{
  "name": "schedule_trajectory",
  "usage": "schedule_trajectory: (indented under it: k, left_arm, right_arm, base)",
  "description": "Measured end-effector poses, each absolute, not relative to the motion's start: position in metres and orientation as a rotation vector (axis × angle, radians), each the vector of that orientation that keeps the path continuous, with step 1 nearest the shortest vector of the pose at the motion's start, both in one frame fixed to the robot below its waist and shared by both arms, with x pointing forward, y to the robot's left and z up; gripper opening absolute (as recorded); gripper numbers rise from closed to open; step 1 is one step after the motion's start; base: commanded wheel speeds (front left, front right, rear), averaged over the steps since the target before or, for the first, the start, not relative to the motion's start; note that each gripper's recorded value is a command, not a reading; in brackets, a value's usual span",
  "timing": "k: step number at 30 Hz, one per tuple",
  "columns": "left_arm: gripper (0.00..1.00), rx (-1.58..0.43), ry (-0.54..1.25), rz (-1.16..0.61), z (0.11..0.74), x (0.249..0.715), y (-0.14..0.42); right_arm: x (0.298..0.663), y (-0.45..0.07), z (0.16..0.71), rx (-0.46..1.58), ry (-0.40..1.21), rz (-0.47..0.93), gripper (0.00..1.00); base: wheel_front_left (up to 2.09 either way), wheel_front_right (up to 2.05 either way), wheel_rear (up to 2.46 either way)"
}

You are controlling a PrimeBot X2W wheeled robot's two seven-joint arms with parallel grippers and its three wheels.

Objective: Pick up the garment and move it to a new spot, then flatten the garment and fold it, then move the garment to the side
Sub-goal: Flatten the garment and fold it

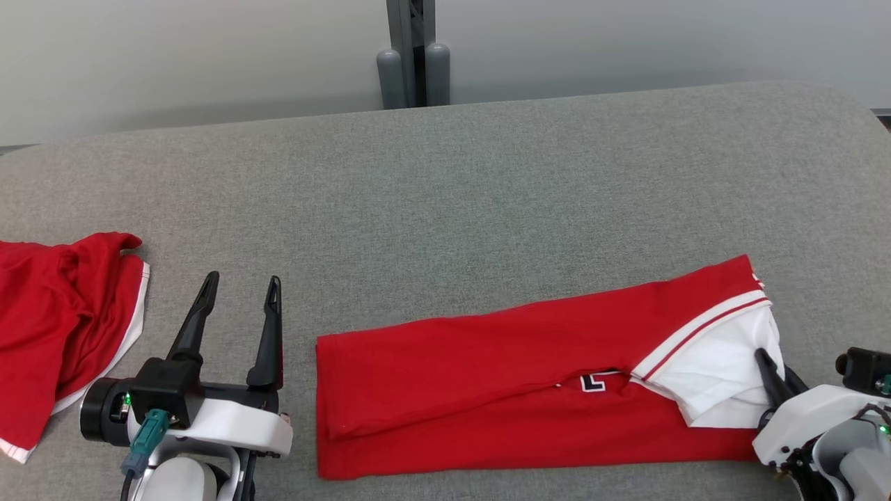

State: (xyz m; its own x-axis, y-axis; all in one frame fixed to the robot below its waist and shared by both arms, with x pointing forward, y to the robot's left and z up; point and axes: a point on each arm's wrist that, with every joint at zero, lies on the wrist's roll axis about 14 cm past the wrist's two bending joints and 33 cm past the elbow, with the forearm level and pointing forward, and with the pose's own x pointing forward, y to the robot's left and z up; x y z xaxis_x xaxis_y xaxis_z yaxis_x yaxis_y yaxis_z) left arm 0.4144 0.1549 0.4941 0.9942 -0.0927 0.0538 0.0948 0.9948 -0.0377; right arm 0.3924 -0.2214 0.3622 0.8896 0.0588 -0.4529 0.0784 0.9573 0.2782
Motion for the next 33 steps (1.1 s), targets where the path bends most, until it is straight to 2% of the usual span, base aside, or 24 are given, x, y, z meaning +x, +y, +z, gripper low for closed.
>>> schedule_trajectory:
  k: [10,14,21,33]
  left_arm:
    - [1.0,-0.053,-0.042,-0.092,0.492,0.409,0.152]
    - [1.0,-0.055,-0.044,-0.088,0.493,0.408,0.153]
    - [1.0,-0.078,-0.044,-0.083,0.494,0.402,0.151]
    - [1.0,-0.117,-0.088,-0.114,0.511,0.402,0.133]
  right_arm:
    - [0.398,-0.281,0.378,0.196,0.458,-0.097,0.0]
    - [0.401,-0.286,0.383,0.183,0.452,-0.101,0.0]
    - [0.396,-0.264,0.387,0.194,0.476,-0.039,0.0]
    - [0.389,-0.192,0.426,0.34,0.466,0.174,0.0]
  base:
    - [0.0,0.0,0.0]
    - [0.0,0.0,0.0]
    - [0.0,0.0,0.0]
    - [0.0,0.0,0.0]
